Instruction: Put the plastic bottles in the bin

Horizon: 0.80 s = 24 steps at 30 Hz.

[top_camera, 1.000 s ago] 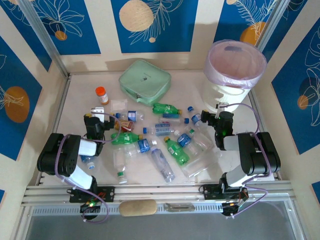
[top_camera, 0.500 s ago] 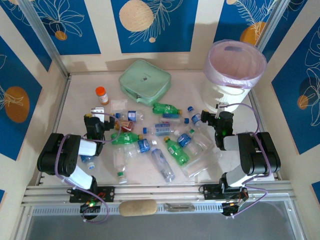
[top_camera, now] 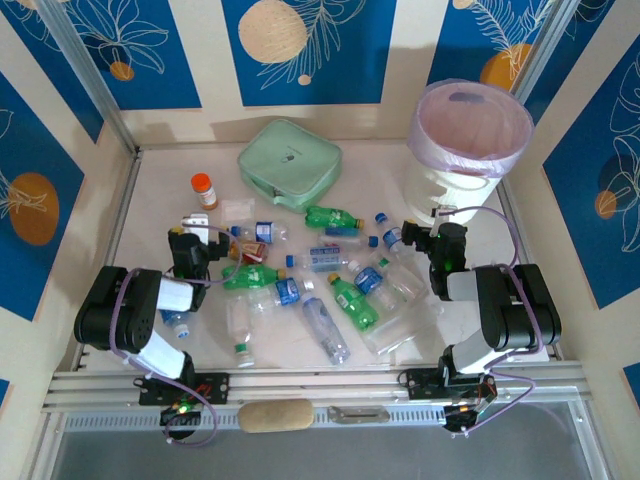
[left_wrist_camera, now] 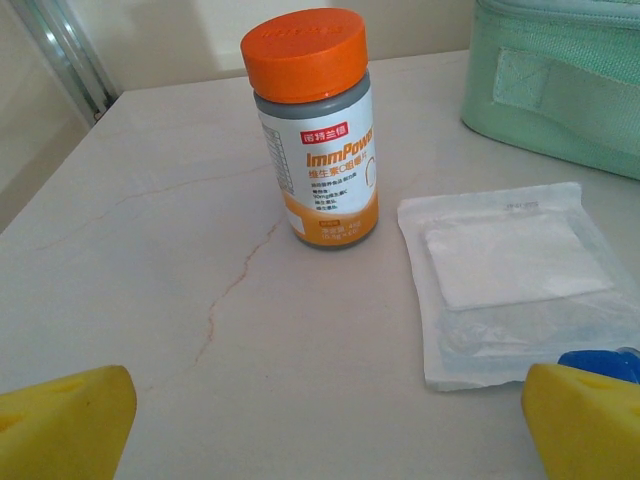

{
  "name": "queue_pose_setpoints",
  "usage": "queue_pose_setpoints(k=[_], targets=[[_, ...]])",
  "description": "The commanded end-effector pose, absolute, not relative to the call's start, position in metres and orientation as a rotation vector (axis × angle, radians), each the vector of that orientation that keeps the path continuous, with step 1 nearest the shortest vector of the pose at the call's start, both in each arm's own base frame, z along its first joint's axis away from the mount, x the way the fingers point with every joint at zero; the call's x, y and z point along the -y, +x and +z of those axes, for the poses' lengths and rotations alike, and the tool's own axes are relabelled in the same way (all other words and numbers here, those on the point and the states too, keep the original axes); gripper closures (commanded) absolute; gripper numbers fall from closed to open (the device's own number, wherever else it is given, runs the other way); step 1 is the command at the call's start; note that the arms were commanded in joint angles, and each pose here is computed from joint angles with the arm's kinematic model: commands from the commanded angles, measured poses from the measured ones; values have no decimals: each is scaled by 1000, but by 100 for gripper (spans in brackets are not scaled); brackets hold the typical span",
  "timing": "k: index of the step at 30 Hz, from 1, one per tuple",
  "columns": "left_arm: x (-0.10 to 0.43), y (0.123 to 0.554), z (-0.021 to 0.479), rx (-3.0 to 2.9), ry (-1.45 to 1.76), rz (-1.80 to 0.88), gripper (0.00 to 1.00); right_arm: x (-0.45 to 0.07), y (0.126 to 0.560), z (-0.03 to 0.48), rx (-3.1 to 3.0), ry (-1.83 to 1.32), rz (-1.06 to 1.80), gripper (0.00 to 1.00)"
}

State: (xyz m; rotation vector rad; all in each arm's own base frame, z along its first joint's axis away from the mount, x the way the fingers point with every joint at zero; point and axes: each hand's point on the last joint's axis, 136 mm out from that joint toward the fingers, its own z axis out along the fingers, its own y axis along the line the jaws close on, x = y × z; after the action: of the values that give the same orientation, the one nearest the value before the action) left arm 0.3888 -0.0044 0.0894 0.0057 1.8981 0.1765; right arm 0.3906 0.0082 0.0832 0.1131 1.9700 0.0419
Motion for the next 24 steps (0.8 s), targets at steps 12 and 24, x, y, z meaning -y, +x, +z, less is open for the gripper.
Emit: queue_pose_setpoints(k=[12,24], targets=[[49,393,204,-1816,-21,31,0,-47,375,173,-1932,62,47,4],[176,370,176,-2013,182,-445,0,-64,276,165,-2501,575,167,10]])
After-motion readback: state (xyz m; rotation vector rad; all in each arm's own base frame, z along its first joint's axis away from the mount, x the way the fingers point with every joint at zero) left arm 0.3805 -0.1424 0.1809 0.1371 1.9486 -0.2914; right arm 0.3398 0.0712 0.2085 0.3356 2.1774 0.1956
